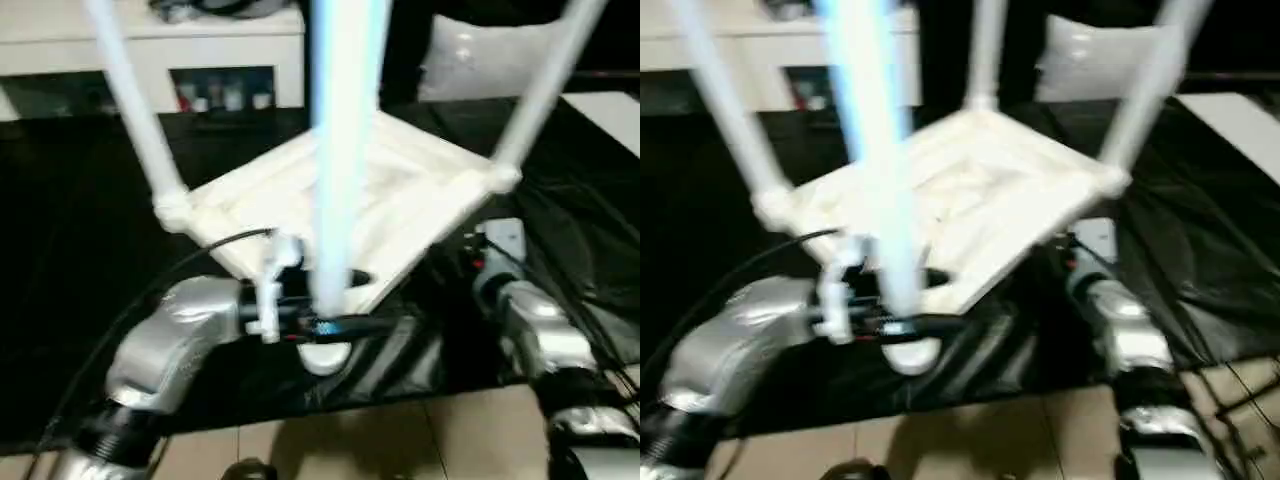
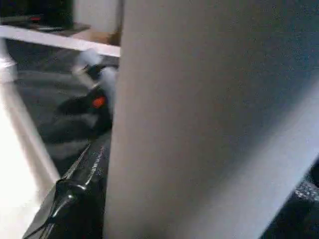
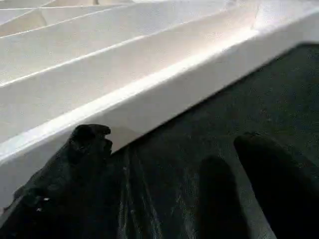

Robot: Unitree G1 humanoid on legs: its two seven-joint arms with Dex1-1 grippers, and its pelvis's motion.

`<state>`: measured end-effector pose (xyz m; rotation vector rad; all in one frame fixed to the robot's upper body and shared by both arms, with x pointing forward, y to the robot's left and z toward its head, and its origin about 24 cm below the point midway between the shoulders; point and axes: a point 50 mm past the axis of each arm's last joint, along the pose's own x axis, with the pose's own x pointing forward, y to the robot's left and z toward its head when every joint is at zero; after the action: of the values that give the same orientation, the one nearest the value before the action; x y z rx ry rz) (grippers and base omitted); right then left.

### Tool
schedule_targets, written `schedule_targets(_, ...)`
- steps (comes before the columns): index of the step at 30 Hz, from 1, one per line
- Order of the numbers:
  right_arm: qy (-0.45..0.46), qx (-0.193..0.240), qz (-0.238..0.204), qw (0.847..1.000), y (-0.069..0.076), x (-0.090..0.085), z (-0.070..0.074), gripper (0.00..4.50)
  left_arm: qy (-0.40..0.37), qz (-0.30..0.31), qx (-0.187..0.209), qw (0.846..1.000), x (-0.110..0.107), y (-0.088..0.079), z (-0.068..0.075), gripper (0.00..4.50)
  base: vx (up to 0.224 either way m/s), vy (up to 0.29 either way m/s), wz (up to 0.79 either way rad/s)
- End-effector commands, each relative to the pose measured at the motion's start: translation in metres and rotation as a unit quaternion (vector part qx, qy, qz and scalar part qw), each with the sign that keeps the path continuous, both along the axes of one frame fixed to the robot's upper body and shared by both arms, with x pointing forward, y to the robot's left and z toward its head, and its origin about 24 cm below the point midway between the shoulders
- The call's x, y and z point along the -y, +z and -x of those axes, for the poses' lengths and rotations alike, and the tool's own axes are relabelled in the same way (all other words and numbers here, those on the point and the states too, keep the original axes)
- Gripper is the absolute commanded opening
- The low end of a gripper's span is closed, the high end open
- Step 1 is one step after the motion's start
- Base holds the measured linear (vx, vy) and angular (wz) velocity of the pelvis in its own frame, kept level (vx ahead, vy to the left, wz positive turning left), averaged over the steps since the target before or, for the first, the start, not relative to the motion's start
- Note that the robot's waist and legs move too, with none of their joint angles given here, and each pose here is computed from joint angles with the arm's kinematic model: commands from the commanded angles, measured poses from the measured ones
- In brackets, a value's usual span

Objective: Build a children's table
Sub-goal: Rotate table base

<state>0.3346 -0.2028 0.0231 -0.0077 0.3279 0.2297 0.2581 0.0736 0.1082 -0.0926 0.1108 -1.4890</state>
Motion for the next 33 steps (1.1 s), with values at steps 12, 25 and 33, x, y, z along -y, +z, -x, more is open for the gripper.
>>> schedule_targets(12, 0.112, 0.016, -0.022, 0.993, 0.0, -0.053, -0.007, 4.5, 0.001, 0.049, 0.041, 0.998, 0.056, 0.018, -0.01, 3.5, 0.0, 0.0, 0.0)
schedule_targets(25, 0.063, 0.015, -0.027, 0.998, -0.007, -0.03, -0.003, 4.5, 0.097, 0.033, 0.083, 0.991, 0.063, 0.017, -0.032, 3.5, 0.0, 0.0, 0.0)
schedule_targets(33, 0.021, 0.06, -0.058, 0.996, 0.008, 0.012, 0.008, 4.5, 0.126, 0.007, 0.108, 0.986, 0.047, 0.013, -0.04, 3.5, 0.0, 0.0, 0.0)
